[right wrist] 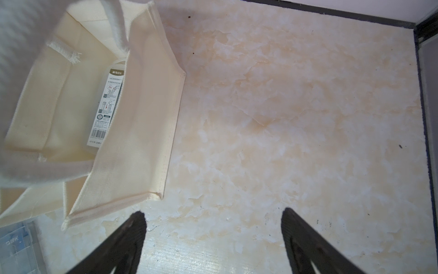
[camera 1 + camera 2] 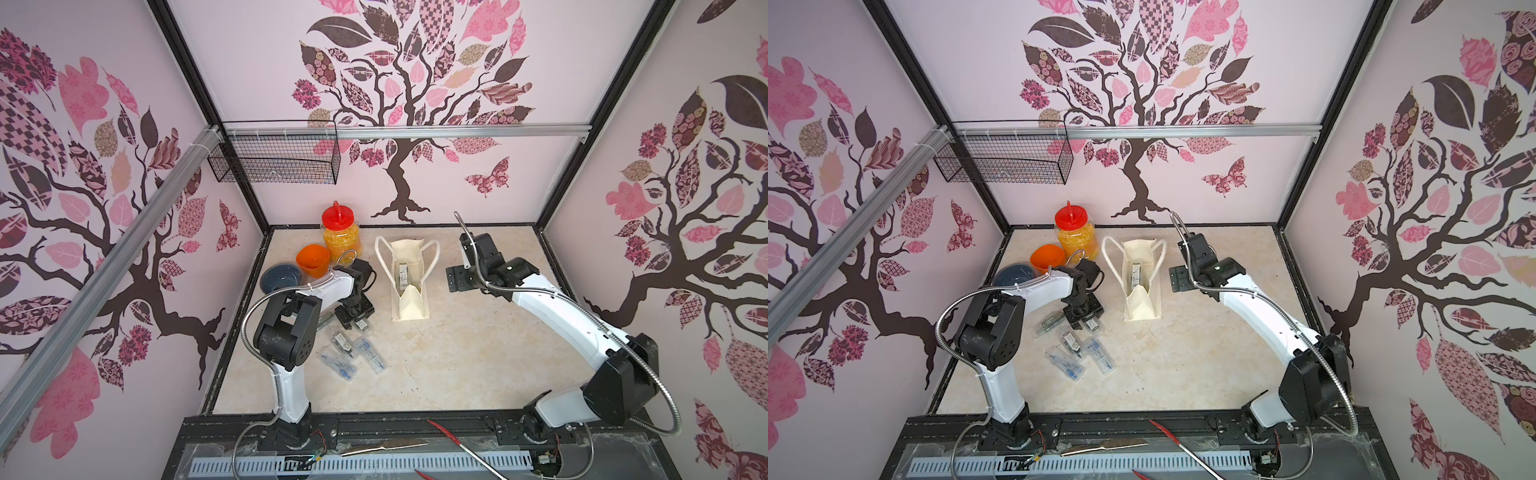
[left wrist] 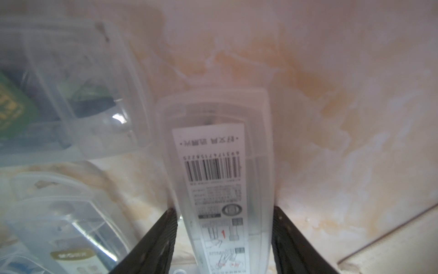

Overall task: Put the compass set into the canvas bag
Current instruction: Pick up the compass set at the center of the board.

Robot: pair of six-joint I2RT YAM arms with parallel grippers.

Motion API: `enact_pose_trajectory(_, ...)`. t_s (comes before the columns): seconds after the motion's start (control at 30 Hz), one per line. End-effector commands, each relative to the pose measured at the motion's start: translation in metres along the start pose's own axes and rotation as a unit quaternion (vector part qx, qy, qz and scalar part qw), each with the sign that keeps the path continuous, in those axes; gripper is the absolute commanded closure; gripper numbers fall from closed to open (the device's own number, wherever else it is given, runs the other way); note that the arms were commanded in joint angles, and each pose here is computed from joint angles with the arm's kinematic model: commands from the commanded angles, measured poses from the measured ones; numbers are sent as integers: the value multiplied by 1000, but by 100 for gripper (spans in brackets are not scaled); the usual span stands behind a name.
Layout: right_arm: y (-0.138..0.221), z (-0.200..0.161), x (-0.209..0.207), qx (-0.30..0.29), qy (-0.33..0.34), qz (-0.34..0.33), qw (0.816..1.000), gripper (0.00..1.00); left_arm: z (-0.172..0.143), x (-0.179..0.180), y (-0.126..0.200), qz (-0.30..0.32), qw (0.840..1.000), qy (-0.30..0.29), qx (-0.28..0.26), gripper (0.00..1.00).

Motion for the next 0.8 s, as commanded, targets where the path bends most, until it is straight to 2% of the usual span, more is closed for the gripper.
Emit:
enact_pose_trajectory(0.0, 12, 3, -2, -17, -6, 11, 1000, 8, -1, 0, -1, 8, 1000, 2, -4, 37)
enact_pose_trajectory(0.13, 14, 3, -2, -19, -8, 13, 1000, 8, 0, -1, 2, 1, 1000, -2, -11, 44)
enact_pose_trajectory(0.17, 14, 3, -2, -20, -8, 12, 1000, 8, 0, -2, 3, -2, 1000, -5, -14, 49)
enact_pose_trajectory(0.4, 16, 3, -3, -21, -10, 14, 1000, 8, 0, -2, 14, -4, 1000, -8, -29, 51)
enact_pose_trajectory(0.6, 20, 6, -5, -32, -13, 7, 999, 8, 5, -5, 54, -4, 995, -34, -97, 51)
enact_pose_trajectory(0.77, 33, 14, -11, -76, -33, 1, 997, 8, 12, -6, 98, -14, 984, -63, -165, 53)
Point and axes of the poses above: each gripper's point midway between its finger pads, its own y axis back along the fingers, its own x axis along the line the jaws close on, z = x × y, the point moved 7 cm from there along y, back along the fingers, and after that the axes turned 13 degrees about -y, right-handed, at the moved point
